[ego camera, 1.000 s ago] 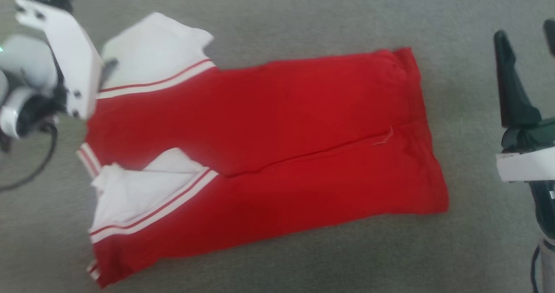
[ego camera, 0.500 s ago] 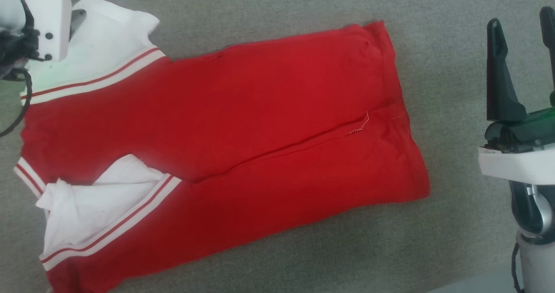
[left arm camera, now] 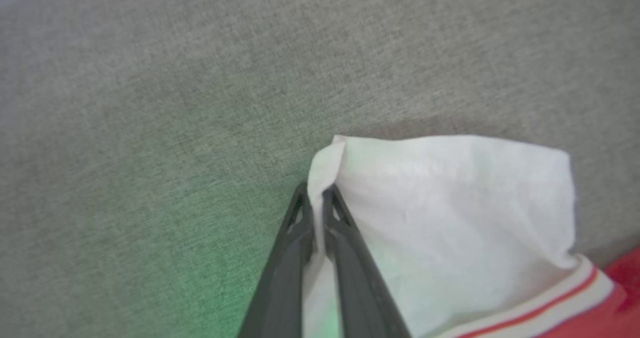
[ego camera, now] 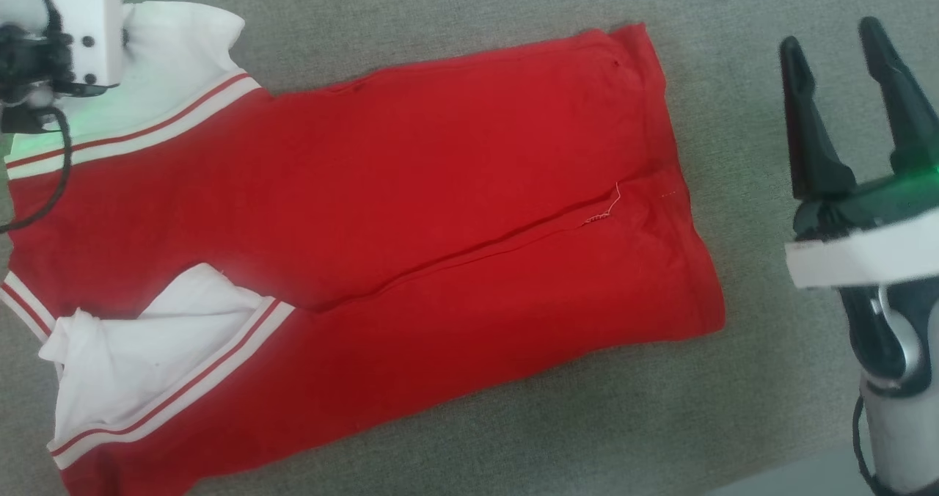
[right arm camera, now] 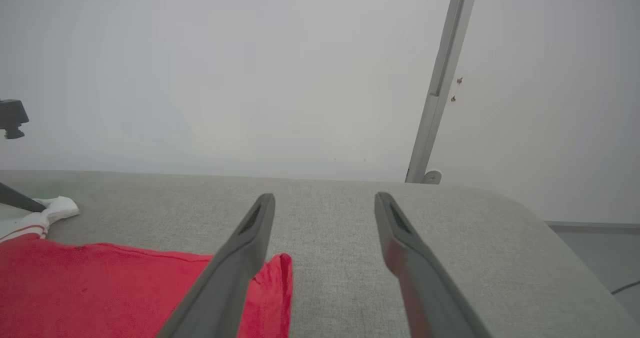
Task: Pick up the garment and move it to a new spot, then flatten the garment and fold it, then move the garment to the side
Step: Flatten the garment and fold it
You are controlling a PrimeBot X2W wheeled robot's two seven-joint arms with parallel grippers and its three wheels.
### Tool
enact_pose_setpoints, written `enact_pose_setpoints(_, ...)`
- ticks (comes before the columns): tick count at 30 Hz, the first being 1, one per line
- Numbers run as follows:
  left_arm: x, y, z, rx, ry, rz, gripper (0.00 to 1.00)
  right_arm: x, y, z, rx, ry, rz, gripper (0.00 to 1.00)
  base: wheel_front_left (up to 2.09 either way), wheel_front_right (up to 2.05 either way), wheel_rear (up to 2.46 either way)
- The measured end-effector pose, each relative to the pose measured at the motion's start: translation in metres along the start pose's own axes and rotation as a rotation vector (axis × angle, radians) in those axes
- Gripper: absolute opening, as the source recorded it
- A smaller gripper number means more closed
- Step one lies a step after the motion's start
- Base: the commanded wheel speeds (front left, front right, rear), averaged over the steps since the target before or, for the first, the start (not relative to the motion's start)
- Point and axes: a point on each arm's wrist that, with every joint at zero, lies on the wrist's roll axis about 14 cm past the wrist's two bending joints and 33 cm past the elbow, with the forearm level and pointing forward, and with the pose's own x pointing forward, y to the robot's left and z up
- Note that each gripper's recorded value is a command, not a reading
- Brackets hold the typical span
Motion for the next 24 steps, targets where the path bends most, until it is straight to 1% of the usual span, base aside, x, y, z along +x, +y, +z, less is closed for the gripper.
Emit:
enact_pose_setpoints(7, 0.001, -0.001, 0.001, -0.004, -0.001, -0.004, 0.0, 0.026, 0.01, -0.021, 0.02, 0.172, 0.063, 1.0, 0.0, 0.0, 0.0)
enact_pose_setpoints(10, 0.0, -0.001, 0.001, -0.005, -0.007, -0.005, 0.0, 0.039, 0.015, -0.036, 0.01, 0.281, 0.1, 1.0, 0.0, 0.0, 0.0)
enact_pose_setpoints(12, -0.001, -0.001, 0.002, -0.001, -0.012, -0.008, 0.0, 0.044, 0.019, -0.053, 0.008, 0.38, 0.122, 1.0, 0.0, 0.0, 0.0)
enact_pose_setpoints(14, -0.001, -0.001, 0.003, -0.003, -0.017, -0.008, 0.0, 0.045, 0.022, -0.072, -0.007, 0.488, 0.146, 1.0, 0.0, 0.0, 0.0)
enact_pose_setpoints(20, -0.002, 0.0, 0.003, -0.005, -0.024, -0.01, 0.0, 0.041, 0.03, -0.115, -0.021, 0.752, 0.194, 1.0, 0.0, 0.0, 0.0)
enact_pose_setpoints(23, 0.0, 0.001, 0.003, -0.005, -0.027, -0.012, 0.0, 0.037, 0.038, -0.129, -0.001, 0.838, 0.222, 1.0, 0.0, 0.0, 0.0)
enact_pose_setpoints(24, 0.0, 0.001, 0.003, -0.006, -0.029, -0.012, 0.0, 0.039, 0.036, -0.13, -0.014, 0.854, 0.222, 1.0, 0.0, 0.0, 0.0)
